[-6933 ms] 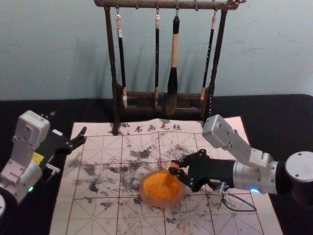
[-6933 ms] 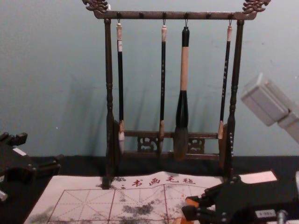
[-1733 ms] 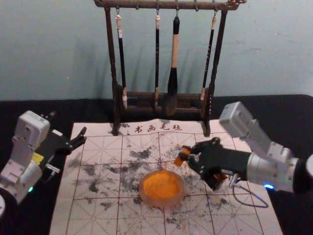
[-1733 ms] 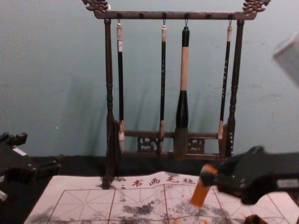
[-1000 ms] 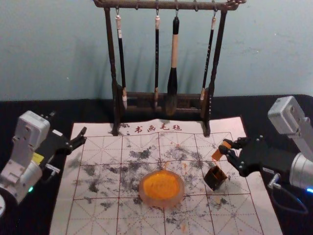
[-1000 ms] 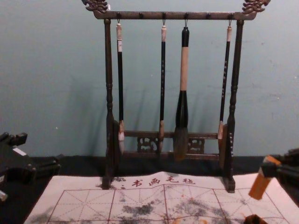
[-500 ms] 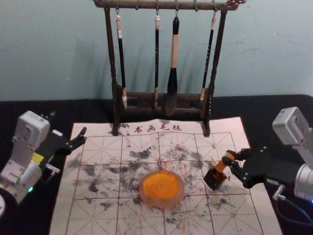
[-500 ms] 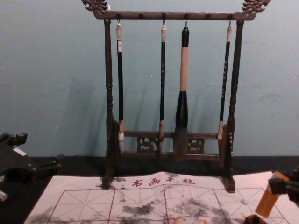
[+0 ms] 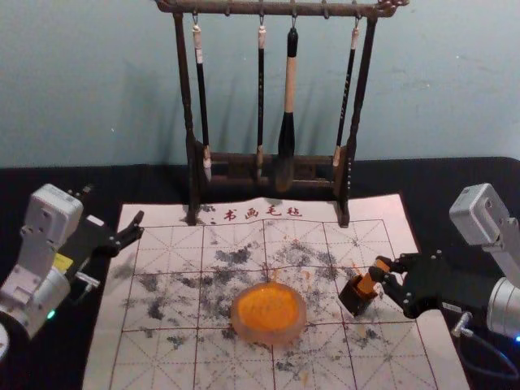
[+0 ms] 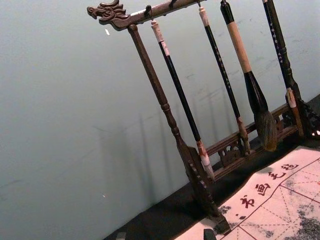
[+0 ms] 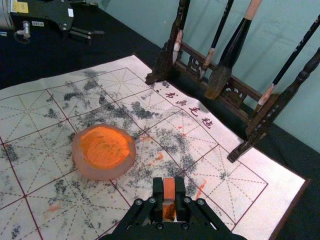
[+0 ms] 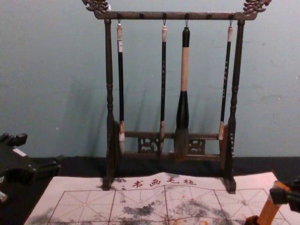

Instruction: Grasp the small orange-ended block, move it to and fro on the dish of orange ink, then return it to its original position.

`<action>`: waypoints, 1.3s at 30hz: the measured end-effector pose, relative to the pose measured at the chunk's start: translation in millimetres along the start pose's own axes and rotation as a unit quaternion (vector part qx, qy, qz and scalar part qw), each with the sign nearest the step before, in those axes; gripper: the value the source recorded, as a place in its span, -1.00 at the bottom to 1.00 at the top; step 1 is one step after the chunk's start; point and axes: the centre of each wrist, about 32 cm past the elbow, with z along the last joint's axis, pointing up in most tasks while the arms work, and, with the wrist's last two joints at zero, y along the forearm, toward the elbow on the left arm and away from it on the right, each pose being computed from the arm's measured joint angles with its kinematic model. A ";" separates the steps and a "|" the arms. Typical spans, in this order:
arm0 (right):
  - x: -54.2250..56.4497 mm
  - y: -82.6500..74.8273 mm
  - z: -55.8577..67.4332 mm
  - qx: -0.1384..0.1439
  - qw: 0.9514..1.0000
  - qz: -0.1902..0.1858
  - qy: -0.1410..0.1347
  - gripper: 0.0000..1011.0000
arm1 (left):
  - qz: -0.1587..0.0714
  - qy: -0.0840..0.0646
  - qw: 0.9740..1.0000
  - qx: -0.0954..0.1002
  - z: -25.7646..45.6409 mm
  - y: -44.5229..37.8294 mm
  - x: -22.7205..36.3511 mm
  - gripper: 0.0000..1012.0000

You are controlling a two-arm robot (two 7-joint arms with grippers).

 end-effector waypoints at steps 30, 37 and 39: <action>4.8 19.2 -10.5 -0.014 1.000 0.015 0.014 -0.79 | 0.000 0.000 1.000 0.000 0.0 0.0 0.0 0.98; 4.0 22.7 -12.5 -0.019 0.999 0.020 0.017 -0.79 | 0.000 0.000 1.000 0.000 0.0 0.0 0.0 0.98; 4.1 23.3 -13.0 -0.020 0.999 0.021 0.017 -0.79 | 0.000 0.000 1.000 0.000 0.0 0.0 0.0 0.98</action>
